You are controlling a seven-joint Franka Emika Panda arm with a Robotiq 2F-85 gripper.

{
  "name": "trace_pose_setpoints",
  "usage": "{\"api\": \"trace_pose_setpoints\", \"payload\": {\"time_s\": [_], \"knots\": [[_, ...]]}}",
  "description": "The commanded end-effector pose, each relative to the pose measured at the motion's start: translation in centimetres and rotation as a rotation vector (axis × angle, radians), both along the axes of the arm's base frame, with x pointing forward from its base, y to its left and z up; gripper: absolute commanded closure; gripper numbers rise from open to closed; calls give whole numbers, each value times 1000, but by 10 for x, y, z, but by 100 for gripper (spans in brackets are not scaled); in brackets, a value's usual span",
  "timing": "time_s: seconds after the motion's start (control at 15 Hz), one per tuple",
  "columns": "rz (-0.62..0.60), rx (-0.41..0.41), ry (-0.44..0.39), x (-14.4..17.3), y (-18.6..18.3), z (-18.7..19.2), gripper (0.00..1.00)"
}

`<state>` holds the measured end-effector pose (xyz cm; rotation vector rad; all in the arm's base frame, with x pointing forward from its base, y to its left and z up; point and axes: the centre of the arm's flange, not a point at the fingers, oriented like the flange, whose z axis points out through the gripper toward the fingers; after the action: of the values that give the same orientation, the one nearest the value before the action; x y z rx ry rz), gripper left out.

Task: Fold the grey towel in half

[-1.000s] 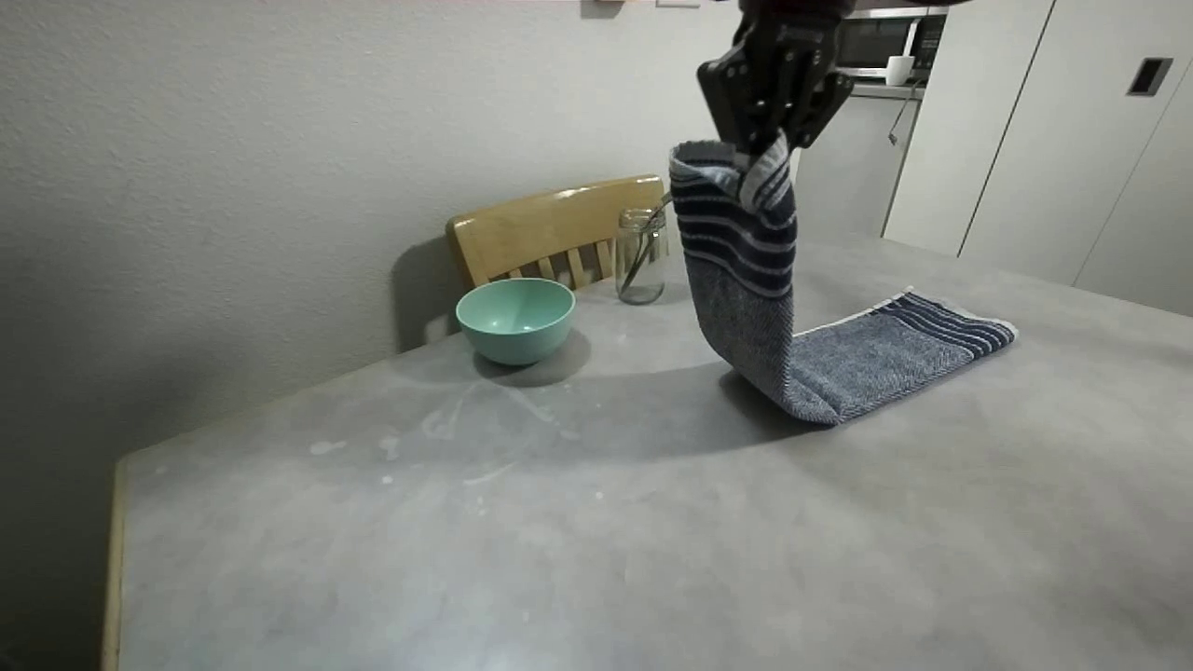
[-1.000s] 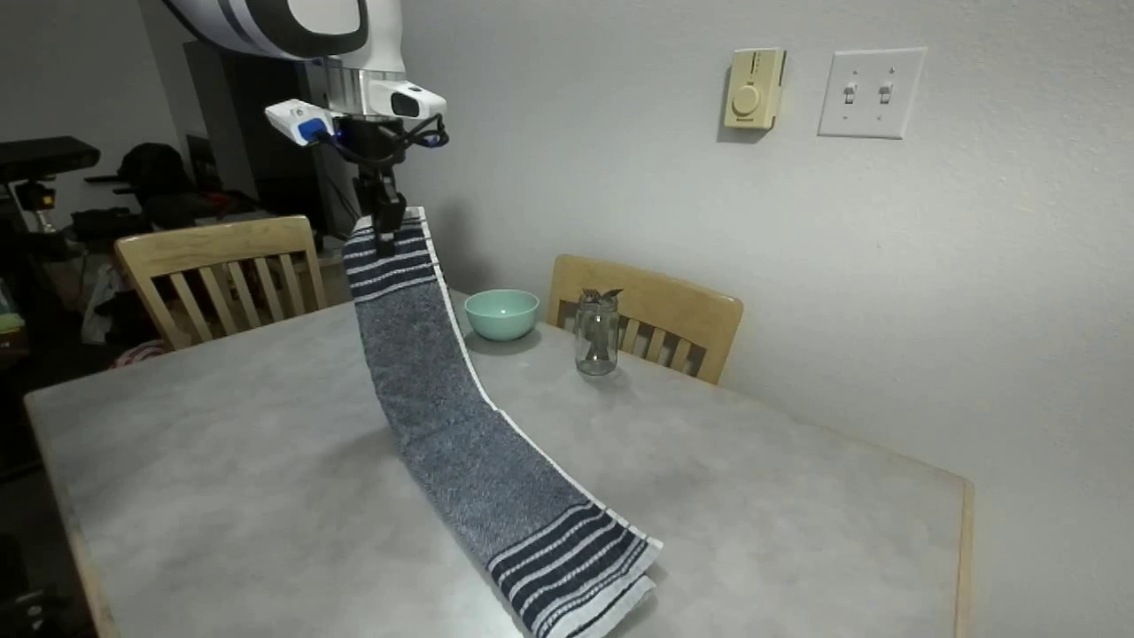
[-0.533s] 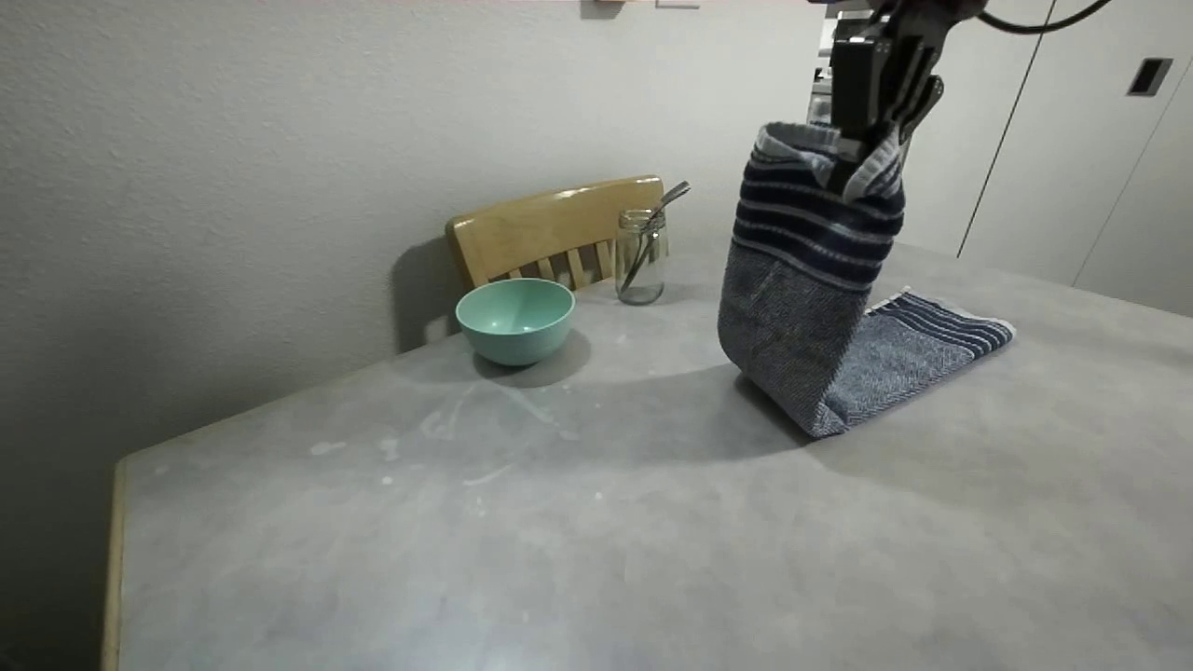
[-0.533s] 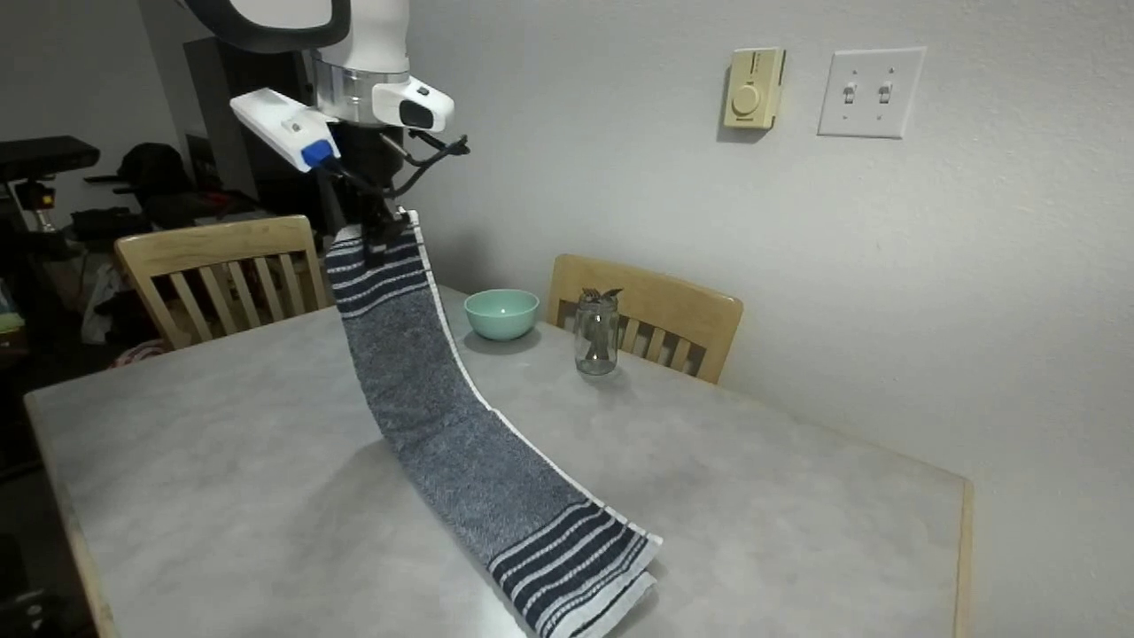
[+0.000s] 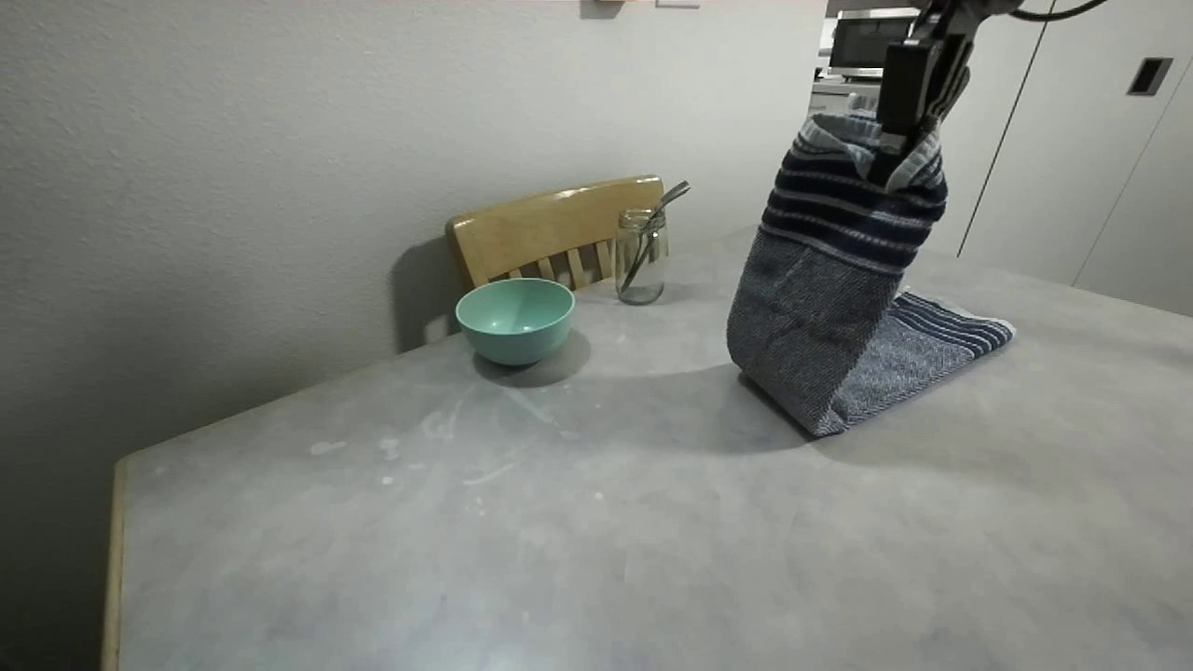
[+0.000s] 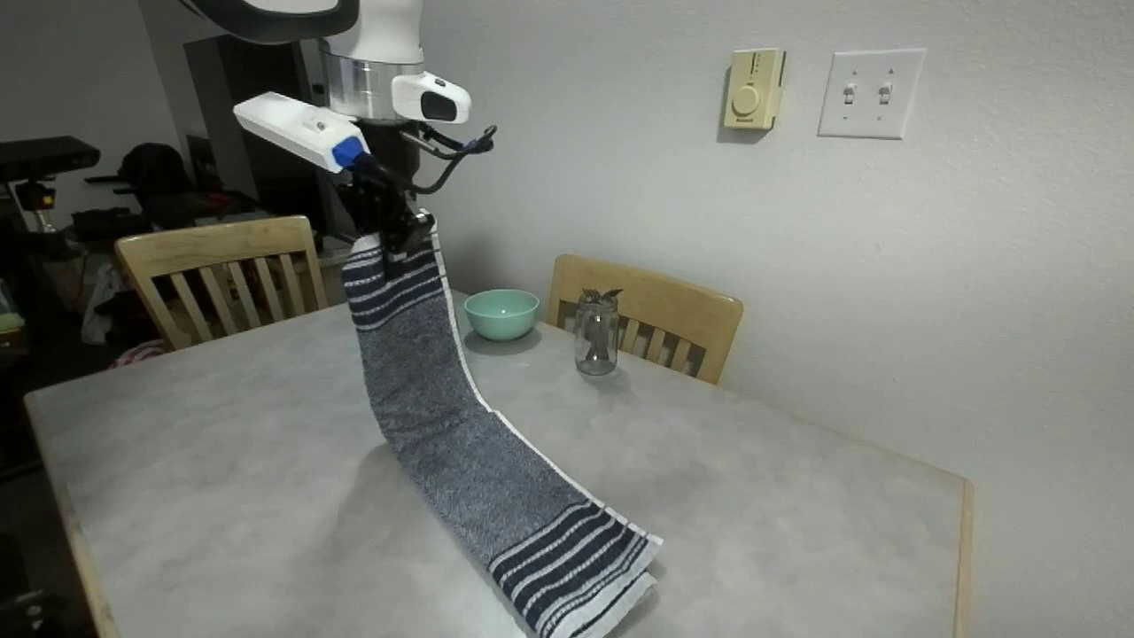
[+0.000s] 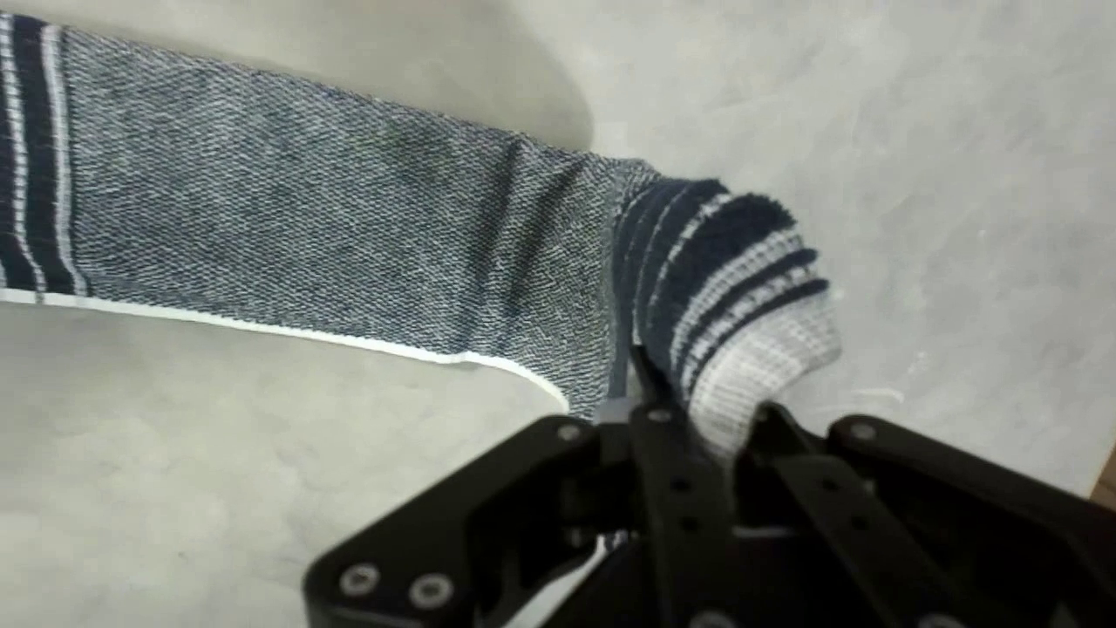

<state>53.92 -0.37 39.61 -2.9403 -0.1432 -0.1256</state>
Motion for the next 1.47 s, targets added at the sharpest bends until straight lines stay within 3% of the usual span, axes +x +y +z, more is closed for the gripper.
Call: {"api": "trace_pose_setpoints", "payload": {"time_s": [0.0, 0.53, 1.07, 1.4], "knots": [[-41, -66, -3, -9, -44, 14, 98], [-121, -147, -18, -17, -110, 29, 98], [-366, -216, -24, -29, -150, 26, 98], [-404, -209, -29, -37, -181, 19, 98]]}}
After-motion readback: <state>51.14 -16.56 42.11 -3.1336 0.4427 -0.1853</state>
